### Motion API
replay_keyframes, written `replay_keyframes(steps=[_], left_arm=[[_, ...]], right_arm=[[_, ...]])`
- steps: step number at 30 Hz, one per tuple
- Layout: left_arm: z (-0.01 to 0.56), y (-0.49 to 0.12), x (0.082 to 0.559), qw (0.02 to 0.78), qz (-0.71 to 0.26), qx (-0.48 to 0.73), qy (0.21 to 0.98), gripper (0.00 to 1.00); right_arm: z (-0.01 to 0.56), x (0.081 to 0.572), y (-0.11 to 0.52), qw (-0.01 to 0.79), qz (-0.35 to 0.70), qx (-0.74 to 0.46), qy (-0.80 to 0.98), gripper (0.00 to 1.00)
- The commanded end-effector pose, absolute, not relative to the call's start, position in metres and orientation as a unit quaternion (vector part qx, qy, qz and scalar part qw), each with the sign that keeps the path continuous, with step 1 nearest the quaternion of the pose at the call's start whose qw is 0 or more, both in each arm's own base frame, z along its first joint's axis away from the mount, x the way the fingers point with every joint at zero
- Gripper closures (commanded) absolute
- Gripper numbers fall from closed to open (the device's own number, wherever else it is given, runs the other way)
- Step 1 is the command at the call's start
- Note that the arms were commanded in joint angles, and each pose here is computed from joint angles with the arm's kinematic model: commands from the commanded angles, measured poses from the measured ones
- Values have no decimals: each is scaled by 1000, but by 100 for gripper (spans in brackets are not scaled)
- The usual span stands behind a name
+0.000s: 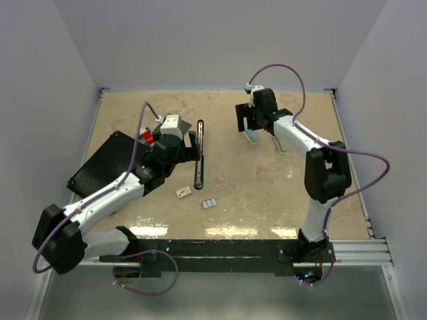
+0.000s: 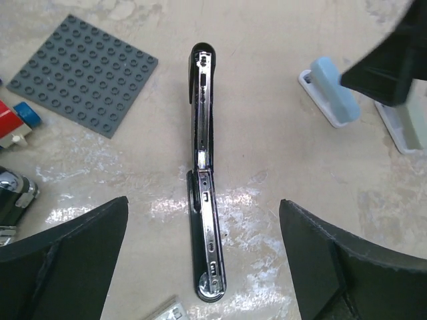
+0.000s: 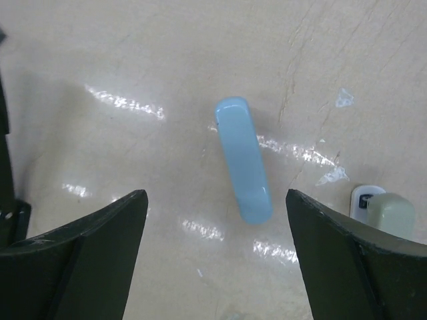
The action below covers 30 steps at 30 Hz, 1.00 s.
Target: Load the staples into the stapler
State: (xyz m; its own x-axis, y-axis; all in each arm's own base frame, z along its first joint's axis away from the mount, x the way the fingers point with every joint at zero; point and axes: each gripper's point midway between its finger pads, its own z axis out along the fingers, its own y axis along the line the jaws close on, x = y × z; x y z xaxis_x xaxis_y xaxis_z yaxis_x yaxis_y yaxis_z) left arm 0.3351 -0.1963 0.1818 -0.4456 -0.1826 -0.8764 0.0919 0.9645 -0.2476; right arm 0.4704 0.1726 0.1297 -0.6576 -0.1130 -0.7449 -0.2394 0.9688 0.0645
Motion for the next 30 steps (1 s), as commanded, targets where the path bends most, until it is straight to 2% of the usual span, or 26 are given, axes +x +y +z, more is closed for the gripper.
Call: replay_keyframes(steps=[1, 7, 14, 27, 30], left_arm=[[196, -185, 308, 552, -143, 41, 820, 0], [204, -171, 284, 582, -160, 66, 795, 0], [201, -178, 275, 572, -179, 97, 795, 0], [194, -203, 271, 546, -216, 148, 795, 0], [192, -205, 268, 542, -221, 156, 795, 0]], right_arm=[[113, 489, 163, 371, 24, -114, 921, 14], [82, 512, 162, 349, -10, -125, 929, 20], [74, 521, 168, 347, -12, -140, 927, 40], [85, 525, 173, 358, -14, -169, 918, 47], [85, 526, 176, 359, -12, -174, 917, 57]])
